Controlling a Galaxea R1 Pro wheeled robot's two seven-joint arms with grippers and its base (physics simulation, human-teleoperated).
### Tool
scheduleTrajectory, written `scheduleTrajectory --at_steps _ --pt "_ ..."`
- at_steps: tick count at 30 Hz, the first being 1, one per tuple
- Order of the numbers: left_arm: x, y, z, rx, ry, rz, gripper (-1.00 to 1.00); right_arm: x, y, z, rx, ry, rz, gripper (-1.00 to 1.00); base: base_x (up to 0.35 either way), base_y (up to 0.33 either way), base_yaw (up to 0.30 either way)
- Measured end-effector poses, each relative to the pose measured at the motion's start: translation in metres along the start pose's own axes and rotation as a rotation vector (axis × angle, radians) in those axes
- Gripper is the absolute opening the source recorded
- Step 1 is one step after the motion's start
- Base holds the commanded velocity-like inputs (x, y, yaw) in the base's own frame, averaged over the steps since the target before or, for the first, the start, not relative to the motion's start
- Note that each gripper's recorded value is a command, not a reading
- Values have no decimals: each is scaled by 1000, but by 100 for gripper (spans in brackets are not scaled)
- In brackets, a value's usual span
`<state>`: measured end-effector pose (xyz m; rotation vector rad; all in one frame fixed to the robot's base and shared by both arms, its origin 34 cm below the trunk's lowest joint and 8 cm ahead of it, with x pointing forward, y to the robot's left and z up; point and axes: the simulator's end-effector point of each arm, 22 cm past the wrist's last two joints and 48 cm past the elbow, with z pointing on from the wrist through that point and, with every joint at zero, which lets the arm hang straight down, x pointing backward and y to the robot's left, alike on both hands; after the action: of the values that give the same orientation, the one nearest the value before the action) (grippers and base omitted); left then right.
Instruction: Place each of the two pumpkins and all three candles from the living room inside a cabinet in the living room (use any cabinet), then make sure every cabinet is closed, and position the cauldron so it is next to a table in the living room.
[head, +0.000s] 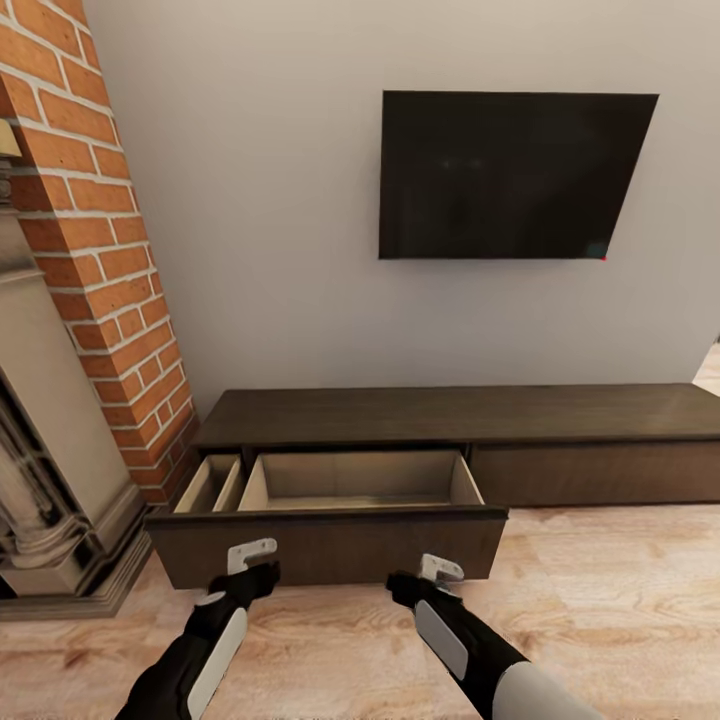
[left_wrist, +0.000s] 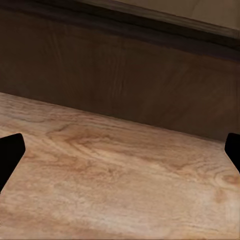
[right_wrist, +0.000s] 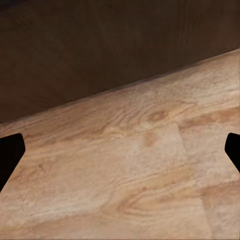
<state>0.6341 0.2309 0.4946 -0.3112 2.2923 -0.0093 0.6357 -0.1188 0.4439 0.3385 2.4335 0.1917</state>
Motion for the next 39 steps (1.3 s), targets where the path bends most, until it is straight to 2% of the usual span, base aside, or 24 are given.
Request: scheduleTrajectory --at_steps 2,5,9,12,16,21,25,29,33,39 --pt "2 1 2 -5 -12 21 100 3 1 4 -24 -19 -31 100 0 0 0" --pt "0 7 6 -27 -58 88 100 -1 3 8 -44 -72 -92 100 0 0 0" --pt "13 8 16 -15 -97 109 100 -7 3 13 -49 -130 -111 100 0 0 0" --pt "23 8 21 -2 -104 114 100 -9 2 15 -52 -163 -105 100 0 0 0" --pt "29 8 26 9 -126 113 100 -25 4 16 -65 -269 -80 100 0 0 0" --pt "34 10 32 11 -148 108 100 -23 4 20 -74 -303 -83 100 0 0 0" --pt "42 10 36 13 -150 106 100 -22 6 23 -78 -337 -140 100 0 0 0" --pt "50 10 40 15 -150 104 100 -19 12 25 -86 -368 -228 100 0 0 0" --pt "58 10 44 16 -150 103 100 -20 8 28 -83 -405 -251 100 0 0 0" --pt "70 14 51 15 -151 104 100 -17 1 34 -83 -445 -248 100 0 0 0"
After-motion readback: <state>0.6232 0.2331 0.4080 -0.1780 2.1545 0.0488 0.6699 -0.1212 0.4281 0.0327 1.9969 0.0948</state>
